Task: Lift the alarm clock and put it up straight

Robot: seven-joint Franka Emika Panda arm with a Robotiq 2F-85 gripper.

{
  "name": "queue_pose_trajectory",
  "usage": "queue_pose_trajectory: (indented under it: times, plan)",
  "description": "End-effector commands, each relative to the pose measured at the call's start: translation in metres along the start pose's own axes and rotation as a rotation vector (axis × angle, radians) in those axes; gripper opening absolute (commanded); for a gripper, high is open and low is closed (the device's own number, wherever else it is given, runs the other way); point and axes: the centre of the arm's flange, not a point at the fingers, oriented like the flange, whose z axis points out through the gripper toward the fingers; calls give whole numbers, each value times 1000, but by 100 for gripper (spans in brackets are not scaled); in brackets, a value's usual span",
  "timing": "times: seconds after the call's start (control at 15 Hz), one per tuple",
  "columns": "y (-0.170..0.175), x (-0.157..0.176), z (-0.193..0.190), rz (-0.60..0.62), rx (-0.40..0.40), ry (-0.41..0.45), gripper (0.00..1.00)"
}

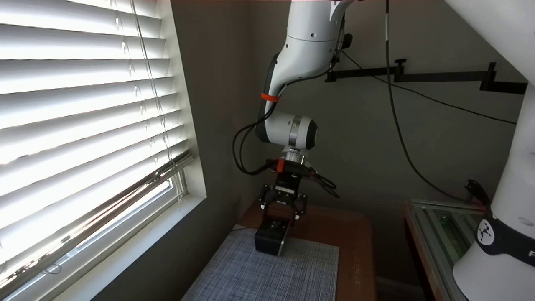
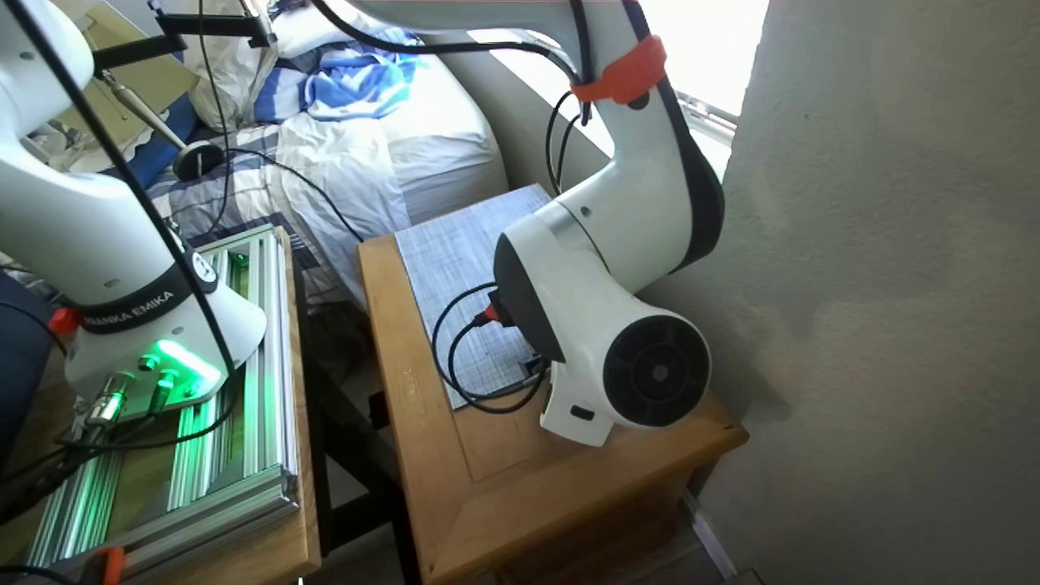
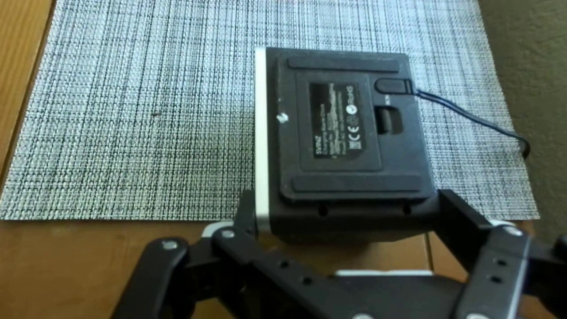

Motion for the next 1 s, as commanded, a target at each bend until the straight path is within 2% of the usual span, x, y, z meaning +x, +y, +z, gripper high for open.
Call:
queue_pose_trajectory:
  times: [0.0, 0.07, 0.13, 0.2, 0.53, 0.8, 0.93]
  plan:
    - [-7, 12, 2, 0, 6, -30, 100]
    - [-8, 13, 2, -1, 5, -33, 75]
    - [-9, 13, 2, -1, 3, -32, 74]
    - [-9, 12, 2, -1, 2, -31, 68]
    - [-14, -1, -2, -9, -6, -16, 68]
    - [-20, -37, -1, -49, -44, 37, 68]
    - [-24, -57, 2, -77, -61, 94, 68]
